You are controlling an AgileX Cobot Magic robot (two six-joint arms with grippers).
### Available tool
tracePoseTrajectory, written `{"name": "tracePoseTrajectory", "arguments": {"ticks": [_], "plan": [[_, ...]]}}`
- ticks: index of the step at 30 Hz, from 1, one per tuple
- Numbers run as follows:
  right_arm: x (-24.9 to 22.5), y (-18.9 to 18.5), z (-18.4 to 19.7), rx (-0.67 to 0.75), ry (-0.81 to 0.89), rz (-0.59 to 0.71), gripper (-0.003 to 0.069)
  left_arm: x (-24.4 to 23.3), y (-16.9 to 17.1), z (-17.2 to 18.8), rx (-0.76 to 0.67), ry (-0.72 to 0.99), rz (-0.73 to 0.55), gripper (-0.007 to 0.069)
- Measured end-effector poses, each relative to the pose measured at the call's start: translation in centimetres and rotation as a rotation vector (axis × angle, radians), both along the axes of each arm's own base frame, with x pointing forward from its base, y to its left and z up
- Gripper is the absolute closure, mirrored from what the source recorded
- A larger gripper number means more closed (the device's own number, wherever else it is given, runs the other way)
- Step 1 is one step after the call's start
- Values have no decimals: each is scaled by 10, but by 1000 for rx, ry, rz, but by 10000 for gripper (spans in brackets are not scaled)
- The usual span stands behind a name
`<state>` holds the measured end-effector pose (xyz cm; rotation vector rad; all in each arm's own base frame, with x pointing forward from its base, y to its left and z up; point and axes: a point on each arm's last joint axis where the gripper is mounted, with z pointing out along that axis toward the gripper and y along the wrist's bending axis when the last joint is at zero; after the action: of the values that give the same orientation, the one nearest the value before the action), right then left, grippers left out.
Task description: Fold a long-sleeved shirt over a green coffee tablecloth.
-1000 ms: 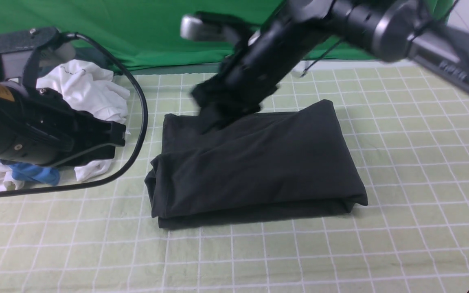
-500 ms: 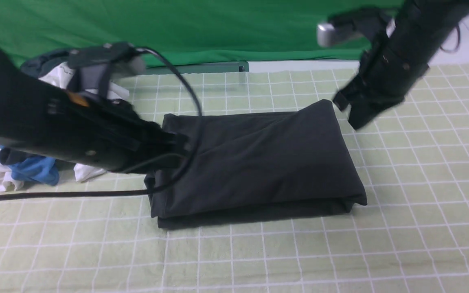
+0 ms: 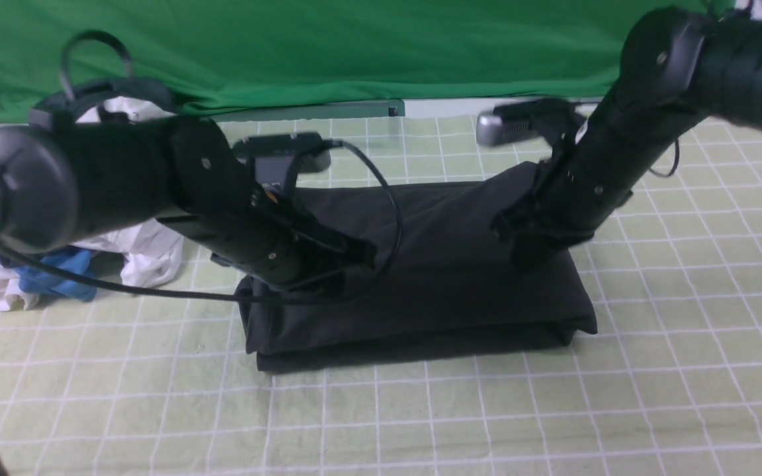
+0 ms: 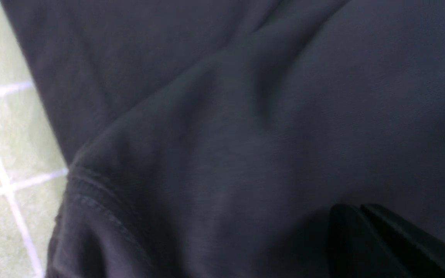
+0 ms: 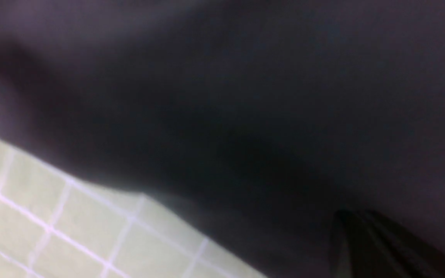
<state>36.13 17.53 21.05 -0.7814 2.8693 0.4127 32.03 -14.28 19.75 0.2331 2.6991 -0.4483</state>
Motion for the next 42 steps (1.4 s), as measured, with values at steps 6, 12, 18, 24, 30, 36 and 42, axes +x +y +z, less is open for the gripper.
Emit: {"name": "tracePoseTrajectory", "arguments": {"ticks": [6,12,18,24,30,36,42], "plan": [[-14,-15,-38,-151,95,2,661,6,3,-28,73,85,50,614],[-24,-20,-47,-173,121,8,661,5,4,-22,79,82,51,614],[-37,-27,22,-108,-71,0,661,-20,16,43,96,-31,-3,614],[-88,-52,149,49,-513,-38,659,-75,38,130,14,-275,5,614],[-173,-90,231,222,-997,-82,659,-153,69,177,-90,-523,32,614],[-244,-123,230,348,-1321,-141,659,-222,97,175,-151,-713,47,614],[-297,-148,172,450,-1571,-208,659,-263,113,139,-187,-803,58,614]]}}
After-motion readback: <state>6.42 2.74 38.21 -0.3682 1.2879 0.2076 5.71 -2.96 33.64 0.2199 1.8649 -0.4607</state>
